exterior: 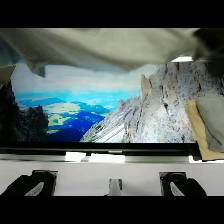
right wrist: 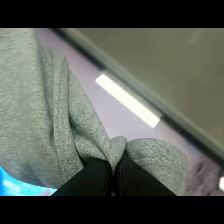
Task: Fold the shirts.
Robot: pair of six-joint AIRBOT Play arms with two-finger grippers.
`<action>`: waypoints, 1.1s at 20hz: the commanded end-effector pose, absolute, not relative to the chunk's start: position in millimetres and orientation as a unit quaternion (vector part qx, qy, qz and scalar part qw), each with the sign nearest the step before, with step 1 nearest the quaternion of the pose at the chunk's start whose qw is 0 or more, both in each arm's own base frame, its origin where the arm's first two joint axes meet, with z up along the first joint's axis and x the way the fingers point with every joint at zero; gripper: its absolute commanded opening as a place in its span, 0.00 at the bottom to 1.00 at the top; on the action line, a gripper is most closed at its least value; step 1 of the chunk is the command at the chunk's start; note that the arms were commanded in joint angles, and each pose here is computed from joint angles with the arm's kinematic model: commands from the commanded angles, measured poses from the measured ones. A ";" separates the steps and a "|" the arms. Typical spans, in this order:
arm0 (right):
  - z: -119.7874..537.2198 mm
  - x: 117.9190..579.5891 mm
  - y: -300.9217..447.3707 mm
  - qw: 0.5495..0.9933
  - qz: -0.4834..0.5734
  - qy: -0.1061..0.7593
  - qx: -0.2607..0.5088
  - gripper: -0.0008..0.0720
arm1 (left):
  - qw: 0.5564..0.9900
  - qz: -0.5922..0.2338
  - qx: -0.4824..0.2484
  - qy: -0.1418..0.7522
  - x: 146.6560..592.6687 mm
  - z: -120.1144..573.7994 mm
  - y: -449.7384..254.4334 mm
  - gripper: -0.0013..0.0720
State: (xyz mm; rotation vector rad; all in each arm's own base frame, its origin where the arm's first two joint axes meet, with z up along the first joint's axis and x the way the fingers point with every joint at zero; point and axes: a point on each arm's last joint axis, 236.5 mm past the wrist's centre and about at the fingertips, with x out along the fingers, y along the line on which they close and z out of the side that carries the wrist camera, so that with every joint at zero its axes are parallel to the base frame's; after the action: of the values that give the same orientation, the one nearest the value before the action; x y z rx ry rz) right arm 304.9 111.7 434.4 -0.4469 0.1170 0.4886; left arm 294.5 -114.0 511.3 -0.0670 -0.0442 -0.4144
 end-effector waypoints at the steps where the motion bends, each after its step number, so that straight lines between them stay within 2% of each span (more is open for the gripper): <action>1: 494.3 245.7 85.7 0.952 0.182 -0.014 -0.247 0.06 | 0.981 -0.192 -0.004 -0.003 244.9 511.2 -95.2 0.08; 5: 423.4 249.2 69.4 0.935 0.189 0.137 -0.268 0.06 | 0.975 -0.165 0.033 0.145 251.9 433.7 -83.2 0.08; 8: 339.0 268.9 49.1 0.886 0.196 0.313 -0.279 0.06 | 0.958 -0.162 0.023 0.237 276.1 367.1 -90.0 0.07; 12: 201.4 333.9 55.3 0.811 0.245 0.462 -0.264 0.06 | 0.884 -0.166 0.019 0.437 310.1 188.7 -108.3 0.08; 14: 123.9 373.5 63.3 0.799 0.249 0.495 -0.233 0.06 | 0.849 -0.170 -0.004 0.501 322.0 105.2 -121.8 0.08; 17: 43.6 421.7 88.3 0.812 0.239 0.517 -0.131 0.06 | 0.809 -0.182 -0.070 0.555 344.7 33.9 -153.3 0.08; 22: 32.3 463.2 141.9 0.841 0.257 0.476 0.036 0.06 | 0.805 -0.183 -0.098 0.555 415.9 19.7 -174.9 0.08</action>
State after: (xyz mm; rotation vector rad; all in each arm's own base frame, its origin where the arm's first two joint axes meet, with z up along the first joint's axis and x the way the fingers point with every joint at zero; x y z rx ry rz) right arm 436.2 115.3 42.8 -0.1508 1.0652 0.5586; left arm 382.6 -162.3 39.3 -0.1554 1.1698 -0.3918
